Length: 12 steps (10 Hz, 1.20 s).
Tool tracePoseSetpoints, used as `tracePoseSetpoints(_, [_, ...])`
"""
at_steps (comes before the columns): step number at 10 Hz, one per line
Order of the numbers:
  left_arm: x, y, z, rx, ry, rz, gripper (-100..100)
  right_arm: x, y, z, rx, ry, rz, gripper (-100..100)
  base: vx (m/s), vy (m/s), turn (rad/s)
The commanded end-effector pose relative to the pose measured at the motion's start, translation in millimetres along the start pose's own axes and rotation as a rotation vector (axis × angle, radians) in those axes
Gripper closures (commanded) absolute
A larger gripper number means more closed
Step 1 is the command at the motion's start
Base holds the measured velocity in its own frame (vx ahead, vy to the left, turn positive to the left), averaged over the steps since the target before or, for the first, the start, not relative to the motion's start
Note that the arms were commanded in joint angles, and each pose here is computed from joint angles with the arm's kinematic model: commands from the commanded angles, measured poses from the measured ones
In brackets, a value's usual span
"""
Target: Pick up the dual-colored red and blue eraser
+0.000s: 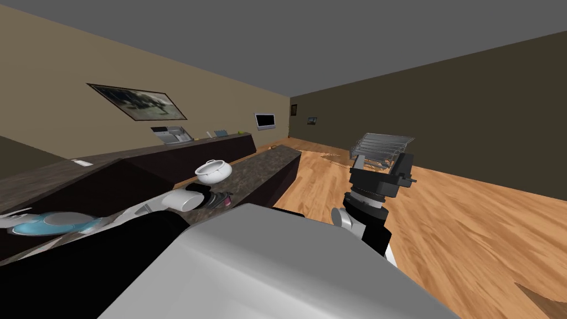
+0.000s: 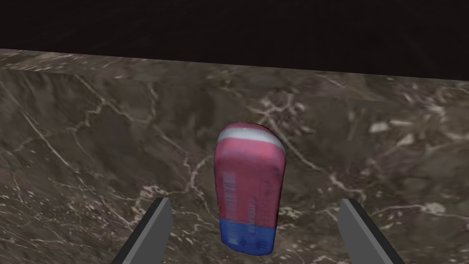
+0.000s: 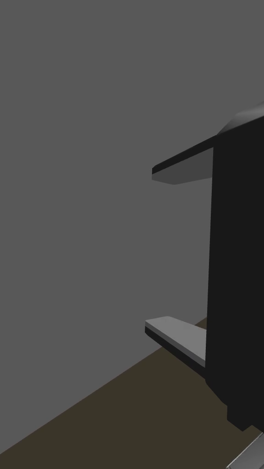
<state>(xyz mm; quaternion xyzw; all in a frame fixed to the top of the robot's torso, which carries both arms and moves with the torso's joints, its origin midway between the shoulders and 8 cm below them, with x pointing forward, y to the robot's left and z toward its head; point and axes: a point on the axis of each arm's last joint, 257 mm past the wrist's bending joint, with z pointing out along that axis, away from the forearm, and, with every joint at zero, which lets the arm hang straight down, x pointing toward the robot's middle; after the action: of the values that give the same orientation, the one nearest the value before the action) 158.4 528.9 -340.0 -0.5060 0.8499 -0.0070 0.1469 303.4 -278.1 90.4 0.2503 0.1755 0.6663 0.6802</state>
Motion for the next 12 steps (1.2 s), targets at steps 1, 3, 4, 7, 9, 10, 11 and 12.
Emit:
tracePoseSetpoints(1, [0.0, 0.6, 0.5, 0.002, 0.0, 0.024, -100, 0.0, 0.0, 0.0, 0.0, 0.0, 0.0, 0, 0.037, -0.02, -0.012])
tracePoseSetpoints(3, [-1.5, 5.9, 2.3, 0.009, 0.004, 0.048, -100, 0.0, 0.0, 0.0, 0.0, 0.0, 0.0, 0, 0.067, -0.028, 0.13])
tracePoseSetpoints(4, [-3.2, 11.3, 4.0, 0.016, 0.006, 0.036, -100, 0.0, 0.0, 0.0, 0.0, 0.0, 0.0, 0, 0.1, -0.051, 0.158])
tracePoseSetpoints(7, [-5.0, 16.9, 5.5, 0.024, 0.006, 0.069, -100, 0.0, 0.0, 0.0, 0.0, 0.0, 0.0, 0, 0.057, -0.03, 0.078])
tracePoseSetpoints(9, [-7.0, 22.6, 6.9, 0.031, 0.005, 0.082, -100, 0.0, 0.0, 0.0, 0.0, 0.0, 0.0, 0, 0.075, -0.037, 0.149])
tracePoseSetpoints(10, [-7.0, 22.6, 6.9, 0.032, 0.005, 0.108, -100, 0.0, 0.0, 0.0, 0.0, 0.0, 0.0, 0, 0.088, -0.049, 0.086])
tracePoseSetpoints(11, [-7.0, 22.6, 6.9, 0.032, 0.005, 0.117, -100, 0.0, 0.0, 0.0, 0.0, 0.0, 0.0, 0, 0.039, -0.027, -0.022])
tracePoseSetpoints(12, [-9.2, 28.5, 8.1, 0.039, 0.003, 0.113, -100, 0.0, 0.0, 0.0, 0.0, 0.0, 0.0, 0, 0.062, -0.035, 0.15])
